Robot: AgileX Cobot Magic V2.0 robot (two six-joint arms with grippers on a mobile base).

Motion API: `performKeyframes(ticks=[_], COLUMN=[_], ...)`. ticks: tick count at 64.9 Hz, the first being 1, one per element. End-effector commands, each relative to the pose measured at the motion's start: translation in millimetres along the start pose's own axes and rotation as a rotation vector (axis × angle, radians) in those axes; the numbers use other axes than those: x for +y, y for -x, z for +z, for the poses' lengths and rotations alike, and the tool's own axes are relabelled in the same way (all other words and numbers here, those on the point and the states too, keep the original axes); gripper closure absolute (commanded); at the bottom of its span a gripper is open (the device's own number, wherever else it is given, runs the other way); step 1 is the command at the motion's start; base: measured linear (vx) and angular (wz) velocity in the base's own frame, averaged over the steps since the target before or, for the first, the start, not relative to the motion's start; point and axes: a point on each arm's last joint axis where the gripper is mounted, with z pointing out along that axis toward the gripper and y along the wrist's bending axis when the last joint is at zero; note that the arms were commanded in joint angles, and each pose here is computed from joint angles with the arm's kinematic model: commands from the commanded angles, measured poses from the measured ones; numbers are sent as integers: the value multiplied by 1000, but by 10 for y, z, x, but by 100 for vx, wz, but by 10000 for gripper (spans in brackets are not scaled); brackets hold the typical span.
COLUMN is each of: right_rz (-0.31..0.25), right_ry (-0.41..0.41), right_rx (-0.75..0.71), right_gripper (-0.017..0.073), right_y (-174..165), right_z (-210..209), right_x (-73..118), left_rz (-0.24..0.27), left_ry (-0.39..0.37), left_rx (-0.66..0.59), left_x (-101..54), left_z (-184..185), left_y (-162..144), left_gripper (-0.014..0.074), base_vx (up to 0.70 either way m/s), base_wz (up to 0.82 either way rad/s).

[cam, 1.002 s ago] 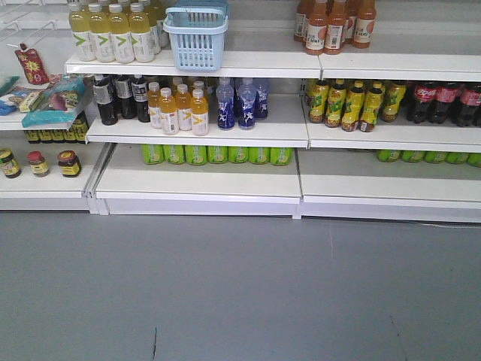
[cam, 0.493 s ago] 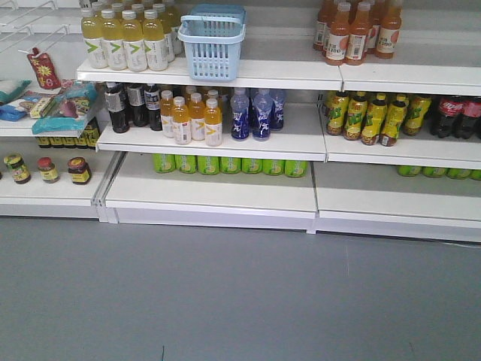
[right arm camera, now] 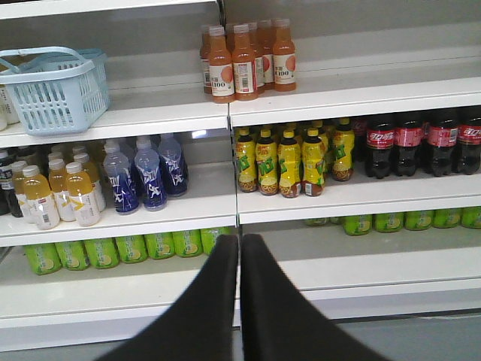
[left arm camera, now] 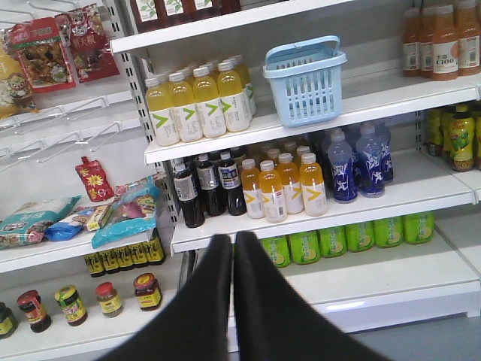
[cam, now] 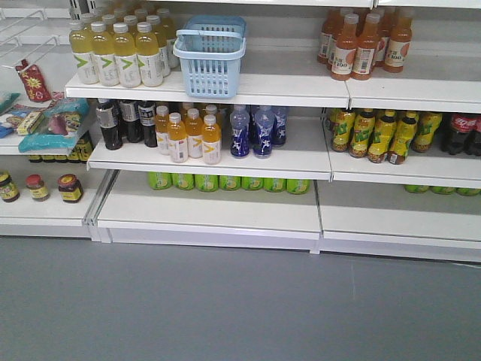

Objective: Place coke in basket with both arms
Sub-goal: 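Drive the base toward the shelf holding the light-blue basket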

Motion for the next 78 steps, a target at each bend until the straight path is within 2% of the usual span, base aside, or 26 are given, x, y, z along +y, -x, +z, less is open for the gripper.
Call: performKeyframes(ticks=[1, 78], right_rz=[-19, -19], right_ry=[25, 25], right_rx=[-70, -70], right_gripper=[564, 564], right_y=[32, 32], right_z=[-9, -9], right_x=[21, 21], left_rz=[-19, -19], left_ry=[-21, -21], left_rx=[-81, -81], left_x=[-17, -17], left_z=[-13, -13], left_y=[72, 72], left_gripper=[600, 600], base_vx=[19, 19], base_wz=[-1, -4])
